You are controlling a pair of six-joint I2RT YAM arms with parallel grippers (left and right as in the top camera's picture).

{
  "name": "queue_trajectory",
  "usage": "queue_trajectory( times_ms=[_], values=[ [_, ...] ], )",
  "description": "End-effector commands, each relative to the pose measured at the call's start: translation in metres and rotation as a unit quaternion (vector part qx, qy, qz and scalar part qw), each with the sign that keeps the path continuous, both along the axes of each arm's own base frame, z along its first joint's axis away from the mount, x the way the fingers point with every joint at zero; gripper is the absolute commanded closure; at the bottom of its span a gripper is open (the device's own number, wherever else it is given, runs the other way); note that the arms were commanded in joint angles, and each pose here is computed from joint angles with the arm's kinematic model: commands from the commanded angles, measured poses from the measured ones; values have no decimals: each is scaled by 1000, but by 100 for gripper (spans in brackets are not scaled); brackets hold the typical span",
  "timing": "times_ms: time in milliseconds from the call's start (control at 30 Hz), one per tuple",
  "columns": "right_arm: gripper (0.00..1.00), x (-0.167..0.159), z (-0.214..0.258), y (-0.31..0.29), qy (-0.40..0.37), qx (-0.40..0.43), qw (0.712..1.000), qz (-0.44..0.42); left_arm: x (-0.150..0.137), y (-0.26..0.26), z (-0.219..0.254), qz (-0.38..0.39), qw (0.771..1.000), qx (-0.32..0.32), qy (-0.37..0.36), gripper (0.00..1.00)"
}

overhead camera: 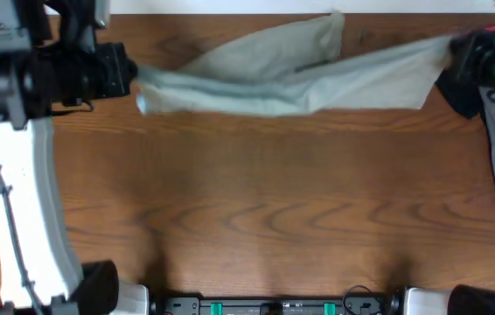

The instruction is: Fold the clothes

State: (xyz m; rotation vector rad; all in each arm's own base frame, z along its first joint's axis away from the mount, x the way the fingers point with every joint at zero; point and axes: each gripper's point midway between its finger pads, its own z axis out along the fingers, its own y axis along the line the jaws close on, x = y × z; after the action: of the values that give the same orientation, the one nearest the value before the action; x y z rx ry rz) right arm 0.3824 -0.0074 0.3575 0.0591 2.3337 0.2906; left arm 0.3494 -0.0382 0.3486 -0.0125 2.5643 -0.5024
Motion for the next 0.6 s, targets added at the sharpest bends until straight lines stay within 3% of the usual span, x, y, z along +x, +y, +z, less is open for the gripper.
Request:
queue_trajectory(
  times_ms=[0, 100, 233, 433, 567],
  values=[
    [99, -4, -31, 20, 50, -26, 995, 78, -4, 8, -32, 2, 997, 25, 69, 93],
    [99, -11, -47, 29, 88, -30, 991, 100, -14, 7, -50, 1, 992, 20, 125, 93],
    [99, -5, -46, 29, 78, -34, 992, 96, -25, 12, -61, 5, 985, 32, 167, 93],
    [99, 36, -28, 30, 8, -15, 998, 67, -28, 31, -68, 40, 979, 80, 184, 93],
    [99, 67, -40, 39, -1, -1, 998, 63, -32, 41, -84, 69, 969, 100, 215, 93]
  ],
)
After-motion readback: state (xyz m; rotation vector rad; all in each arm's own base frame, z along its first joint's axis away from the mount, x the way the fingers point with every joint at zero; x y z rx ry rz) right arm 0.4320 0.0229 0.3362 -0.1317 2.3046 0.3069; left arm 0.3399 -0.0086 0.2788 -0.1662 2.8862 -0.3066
